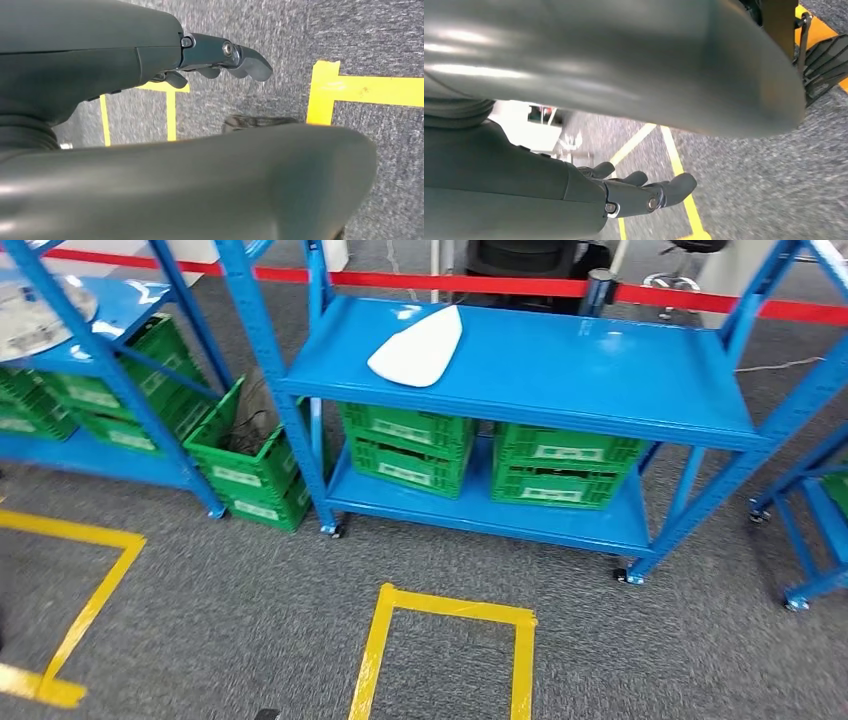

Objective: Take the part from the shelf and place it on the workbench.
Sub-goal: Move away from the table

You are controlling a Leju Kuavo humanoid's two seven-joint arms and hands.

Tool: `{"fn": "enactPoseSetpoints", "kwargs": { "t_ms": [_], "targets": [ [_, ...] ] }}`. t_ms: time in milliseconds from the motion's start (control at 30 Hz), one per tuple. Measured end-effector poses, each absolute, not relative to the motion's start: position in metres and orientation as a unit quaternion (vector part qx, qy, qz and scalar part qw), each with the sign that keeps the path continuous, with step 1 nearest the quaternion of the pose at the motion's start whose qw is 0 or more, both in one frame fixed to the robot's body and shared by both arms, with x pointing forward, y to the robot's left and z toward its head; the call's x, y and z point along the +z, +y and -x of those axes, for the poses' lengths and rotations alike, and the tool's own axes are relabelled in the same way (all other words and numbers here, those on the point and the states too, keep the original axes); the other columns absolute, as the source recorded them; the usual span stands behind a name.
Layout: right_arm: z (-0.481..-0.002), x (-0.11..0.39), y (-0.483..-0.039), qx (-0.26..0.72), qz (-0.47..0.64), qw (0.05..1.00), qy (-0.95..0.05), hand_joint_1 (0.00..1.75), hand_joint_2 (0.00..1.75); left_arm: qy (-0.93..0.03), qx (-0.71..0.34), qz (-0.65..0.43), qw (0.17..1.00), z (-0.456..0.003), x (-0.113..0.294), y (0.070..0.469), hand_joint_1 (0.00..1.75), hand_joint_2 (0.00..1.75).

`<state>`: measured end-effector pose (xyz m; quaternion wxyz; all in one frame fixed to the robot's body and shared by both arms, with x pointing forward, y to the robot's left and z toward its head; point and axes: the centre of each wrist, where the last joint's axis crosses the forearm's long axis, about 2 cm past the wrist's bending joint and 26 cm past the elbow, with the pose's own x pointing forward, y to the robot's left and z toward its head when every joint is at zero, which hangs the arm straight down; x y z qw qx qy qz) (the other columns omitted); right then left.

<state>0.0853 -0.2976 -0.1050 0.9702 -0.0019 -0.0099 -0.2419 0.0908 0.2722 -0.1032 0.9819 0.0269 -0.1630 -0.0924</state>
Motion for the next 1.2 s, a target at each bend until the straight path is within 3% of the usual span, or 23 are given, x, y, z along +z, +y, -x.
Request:
{"fn": "enactPoseSetpoints", "kwargs": {
  "t_ms": [1200],
  "targets": [
    [-0.082,-0.1057,-0.297,-0.236,0.01,0.972,-0.009,0.0,0.0,-0.165,-0.059,-0.038,0.984,-0.097,-0.1021,0.2772,0.0,0.0]
  ]
}}
